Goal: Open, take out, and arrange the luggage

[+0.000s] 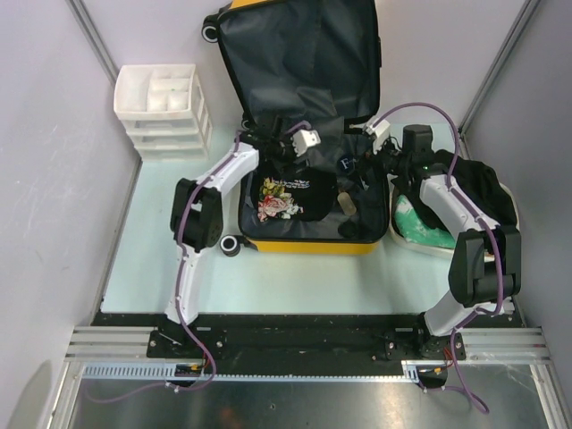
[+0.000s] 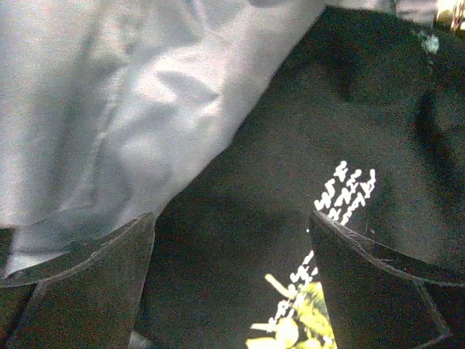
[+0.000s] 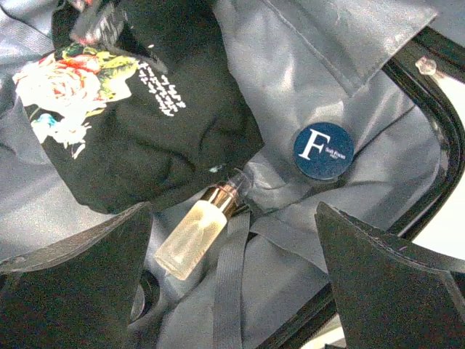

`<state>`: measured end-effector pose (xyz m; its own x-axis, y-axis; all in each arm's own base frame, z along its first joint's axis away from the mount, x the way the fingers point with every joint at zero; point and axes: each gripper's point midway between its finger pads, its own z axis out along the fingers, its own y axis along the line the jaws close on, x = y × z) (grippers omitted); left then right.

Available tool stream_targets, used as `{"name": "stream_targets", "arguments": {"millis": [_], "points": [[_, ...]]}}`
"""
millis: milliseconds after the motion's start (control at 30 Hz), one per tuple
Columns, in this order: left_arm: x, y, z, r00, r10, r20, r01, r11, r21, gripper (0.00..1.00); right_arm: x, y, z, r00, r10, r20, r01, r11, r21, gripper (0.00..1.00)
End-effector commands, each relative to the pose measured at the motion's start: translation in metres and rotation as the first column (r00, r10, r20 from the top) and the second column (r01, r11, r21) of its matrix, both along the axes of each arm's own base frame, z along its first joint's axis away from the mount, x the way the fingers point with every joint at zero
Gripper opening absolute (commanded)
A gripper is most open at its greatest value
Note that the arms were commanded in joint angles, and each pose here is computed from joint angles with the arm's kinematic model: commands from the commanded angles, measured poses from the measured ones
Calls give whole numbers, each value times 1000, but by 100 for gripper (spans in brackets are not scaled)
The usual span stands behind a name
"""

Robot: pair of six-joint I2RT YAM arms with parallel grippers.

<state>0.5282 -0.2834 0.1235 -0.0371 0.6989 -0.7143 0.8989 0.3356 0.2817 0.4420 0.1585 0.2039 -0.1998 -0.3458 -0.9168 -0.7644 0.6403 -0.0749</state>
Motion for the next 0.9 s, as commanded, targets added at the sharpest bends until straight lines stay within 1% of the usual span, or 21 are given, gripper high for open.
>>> {"name": "stream_targets", "arguments": {"millis": [0,33,67,167,200,300,367,400,433,467,500,533,600,633,667,700,733,767,833,867], "points": [[4,-16,-7,992,-99,76,92,992,83,91,4,-8,17,998,-58,-2,58,998,33,100],[5,-22,-9,990,-111,88,103,990,98,91,5,-8,18,998,-59,0,59,998,36,100],[10,-20,-31,991,-103,86,89,984,154,91,5,-8,18,998,-63,-4,63,997,39,100],[22,-20,-48,986,-112,125,78,966,246,90,5,-8,18,998,-63,-3,63,997,42,100],[24,-20,-61,987,-114,114,81,962,262,90,5,-8,18,998,-65,-4,65,997,44,100],[27,-16,-77,984,-143,111,104,949,296,86,5,-6,20,998,-64,-6,64,997,52,100],[19,-15,-85,979,-180,93,143,940,311,70,5,-4,19,998,-59,-10,59,997,57,100],[15,-17,-79,975,-201,95,165,940,298,61,4,-3,19,998,-54,-15,55,996,64,100],[7,-16,-84,973,-218,77,186,935,301,45,5,-2,21,998,-57,-19,58,995,77,100],[5,-15,-82,969,-234,80,200,932,304,38,5,-1,18,998,-53,-32,56,995,86,100],[2,-16,-79,968,-239,78,206,932,297,30,5,1,18,998,-47,-33,50,994,98,99],[-1,-14,-65,966,-240,92,205,935,289,26,5,3,19,998,-49,-45,54,992,113,100],[-9,-13,-55,964,-250,92,216,936,277,18,6,8,15,998,-31,-54,38,991,128,100],[-10,-13,-36,960,-252,120,214,940,265,14,6,11,14,998,-27,-61,35,990,134,99],[-12,-13,-27,960,-248,129,210,944,253,10,7,13,15,998,-22,-57,30,990,140,100],[-13,-11,-21,961,-241,134,204,948,245,2,9,17,12,998,-10,-57,18,989,146,100],[-13,-12,-13,960,-240,144,203,952,231,0,8,22,11,998,5,-59,4,988,154,100],[-15,-12,5,960,-228,165,193,960,205,0,9,25,7,998,9,-67,2,987,162,100],[-20,-12,16,956,-239,170,211,963,169,0,12,34,1,997,40,-64,-28,984,176,100],[-22,-11,29,951,-245,191,217,963,158,0,14,38,0,997,56,-57,-44,982,183,100]]}}
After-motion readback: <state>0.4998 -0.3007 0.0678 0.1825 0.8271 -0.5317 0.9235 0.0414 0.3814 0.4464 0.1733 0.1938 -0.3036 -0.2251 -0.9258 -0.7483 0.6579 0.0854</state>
